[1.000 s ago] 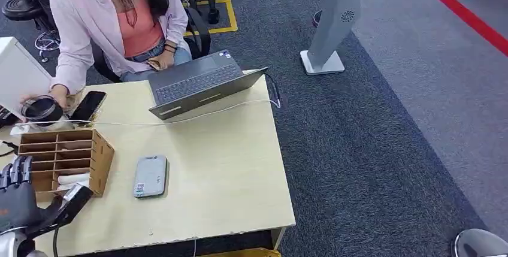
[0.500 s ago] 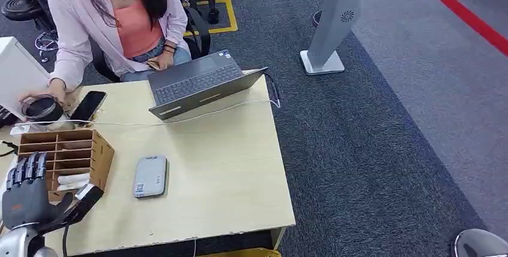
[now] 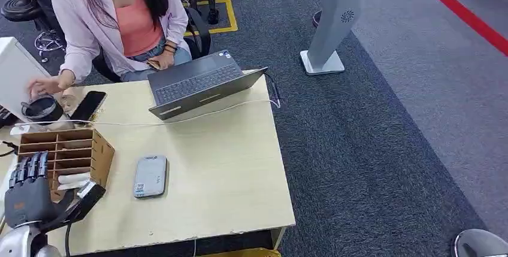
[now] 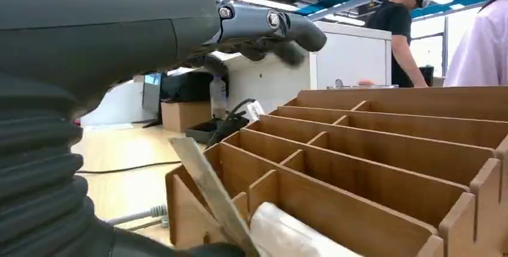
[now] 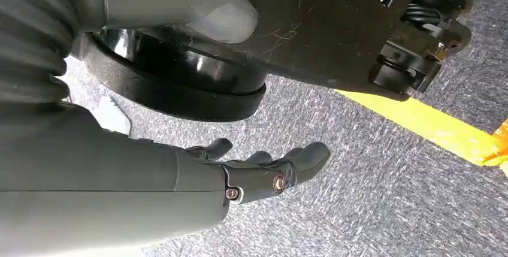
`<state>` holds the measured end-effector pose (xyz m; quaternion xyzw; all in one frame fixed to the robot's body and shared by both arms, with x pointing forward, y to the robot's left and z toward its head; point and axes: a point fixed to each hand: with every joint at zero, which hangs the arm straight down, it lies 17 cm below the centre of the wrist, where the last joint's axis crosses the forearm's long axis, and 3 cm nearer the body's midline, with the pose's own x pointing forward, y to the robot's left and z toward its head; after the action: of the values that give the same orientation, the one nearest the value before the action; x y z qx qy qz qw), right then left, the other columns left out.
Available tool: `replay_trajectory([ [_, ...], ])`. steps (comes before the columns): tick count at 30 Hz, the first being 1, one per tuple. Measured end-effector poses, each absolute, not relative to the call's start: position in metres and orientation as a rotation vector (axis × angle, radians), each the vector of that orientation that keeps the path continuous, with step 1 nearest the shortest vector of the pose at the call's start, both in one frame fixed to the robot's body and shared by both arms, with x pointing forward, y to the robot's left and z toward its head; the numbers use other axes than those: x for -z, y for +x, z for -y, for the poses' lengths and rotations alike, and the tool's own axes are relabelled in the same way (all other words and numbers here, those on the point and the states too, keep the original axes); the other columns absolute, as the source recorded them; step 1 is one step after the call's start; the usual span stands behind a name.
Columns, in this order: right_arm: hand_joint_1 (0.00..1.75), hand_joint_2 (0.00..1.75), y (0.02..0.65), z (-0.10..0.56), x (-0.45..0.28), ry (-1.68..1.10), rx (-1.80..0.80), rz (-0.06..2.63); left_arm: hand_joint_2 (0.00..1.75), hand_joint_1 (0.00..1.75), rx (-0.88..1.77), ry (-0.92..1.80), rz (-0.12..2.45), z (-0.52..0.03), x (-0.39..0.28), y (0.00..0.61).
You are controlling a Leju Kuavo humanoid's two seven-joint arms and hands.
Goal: Pass the card to the sensor for recognition and then transmit it.
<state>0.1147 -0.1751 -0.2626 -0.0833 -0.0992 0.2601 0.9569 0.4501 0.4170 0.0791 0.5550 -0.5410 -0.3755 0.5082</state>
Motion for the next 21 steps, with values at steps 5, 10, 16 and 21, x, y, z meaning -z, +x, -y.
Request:
replay_trajectory([
  [5, 0.0, 1.75, 0.115, 0.1751, 0.2625, -0.17, -0.527, 0.201, 1.75, 1.75, 0.902, 1.326, 1.313, -0.4138, -0.0787, 0.4507],
  [10, 0.0, 1.75, 0.1149, 0.1752, 0.2625, -0.17, -0.523, 0.201, 1.75, 1.75, 0.908, 1.313, 1.315, -0.4107, -0.0769, 0.4512],
  [16, 0.0, 1.75, 0.1149, 0.175, 0.2625, -0.168, -0.52, 0.201, 1.75, 1.75, 0.91, 1.306, 1.318, -0.4083, -0.0762, 0.4517],
  [21, 0.0, 1.75, 0.1148, 0.1751, 0.2625, -0.168, -0.518, 0.201, 1.75, 1.75, 0.914, 1.293, 1.314, -0.4067, -0.0735, 0.4515],
])
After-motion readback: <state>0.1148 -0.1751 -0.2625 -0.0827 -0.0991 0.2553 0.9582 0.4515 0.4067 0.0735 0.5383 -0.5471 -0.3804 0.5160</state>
